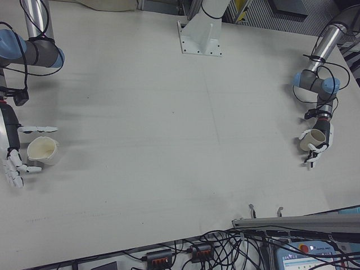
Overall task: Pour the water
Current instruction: 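Reach the right hand to the other white cup and grasp it, then lift both cups, raising the right-hand cup high above the table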
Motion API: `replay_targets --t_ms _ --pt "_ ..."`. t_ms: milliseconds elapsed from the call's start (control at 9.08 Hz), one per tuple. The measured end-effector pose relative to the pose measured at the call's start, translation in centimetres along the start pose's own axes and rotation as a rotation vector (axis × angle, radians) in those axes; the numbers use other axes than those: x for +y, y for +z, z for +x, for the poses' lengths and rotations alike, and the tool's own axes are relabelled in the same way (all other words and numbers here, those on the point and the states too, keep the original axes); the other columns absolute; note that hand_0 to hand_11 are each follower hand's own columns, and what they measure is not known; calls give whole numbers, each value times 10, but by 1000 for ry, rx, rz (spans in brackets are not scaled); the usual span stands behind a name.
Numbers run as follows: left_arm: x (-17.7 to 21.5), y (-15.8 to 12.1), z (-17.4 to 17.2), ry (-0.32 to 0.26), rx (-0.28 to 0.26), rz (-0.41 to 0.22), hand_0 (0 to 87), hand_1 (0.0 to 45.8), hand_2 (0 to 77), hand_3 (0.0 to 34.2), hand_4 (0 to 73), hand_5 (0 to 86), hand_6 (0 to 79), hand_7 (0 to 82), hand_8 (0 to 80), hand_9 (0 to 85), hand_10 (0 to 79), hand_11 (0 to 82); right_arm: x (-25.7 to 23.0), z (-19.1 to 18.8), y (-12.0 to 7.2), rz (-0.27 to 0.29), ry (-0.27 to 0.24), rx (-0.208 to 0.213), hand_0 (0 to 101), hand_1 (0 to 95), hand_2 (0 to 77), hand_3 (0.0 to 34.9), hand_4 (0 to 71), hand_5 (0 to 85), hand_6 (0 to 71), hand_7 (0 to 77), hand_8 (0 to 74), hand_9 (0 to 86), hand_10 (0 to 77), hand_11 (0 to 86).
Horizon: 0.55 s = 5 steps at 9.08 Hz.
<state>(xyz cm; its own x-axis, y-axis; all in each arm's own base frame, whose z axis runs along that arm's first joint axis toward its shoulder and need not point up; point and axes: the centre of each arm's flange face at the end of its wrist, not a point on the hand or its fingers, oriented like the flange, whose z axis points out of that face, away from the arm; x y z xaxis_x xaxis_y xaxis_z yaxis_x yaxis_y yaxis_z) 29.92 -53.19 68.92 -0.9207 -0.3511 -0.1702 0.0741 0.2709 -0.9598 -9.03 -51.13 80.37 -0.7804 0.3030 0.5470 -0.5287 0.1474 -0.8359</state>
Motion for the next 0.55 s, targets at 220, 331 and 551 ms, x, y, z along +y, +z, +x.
replay_targets --t_ms 220,331,551 --pt "-8 -9 2 0 7 0 725 295 349 52 436 464 147 267 60 65 76 136 21 -6 14 0 -35 10 501 175 104 113 0 496 49 131 33 49 22 54" --pt "-13 -15 4 2 13 3 725 295 349 52 436 464 147 267 60 65 76 136 36 -14 19 -1 -61 12 525 191 136 113 11 567 49 142 38 60 33 71" --pt "-24 -27 8 5 31 15 704 295 349 50 436 464 147 256 60 65 87 147 66 -34 24 0 -105 -3 580 207 191 113 76 682 175 251 136 180 98 164"
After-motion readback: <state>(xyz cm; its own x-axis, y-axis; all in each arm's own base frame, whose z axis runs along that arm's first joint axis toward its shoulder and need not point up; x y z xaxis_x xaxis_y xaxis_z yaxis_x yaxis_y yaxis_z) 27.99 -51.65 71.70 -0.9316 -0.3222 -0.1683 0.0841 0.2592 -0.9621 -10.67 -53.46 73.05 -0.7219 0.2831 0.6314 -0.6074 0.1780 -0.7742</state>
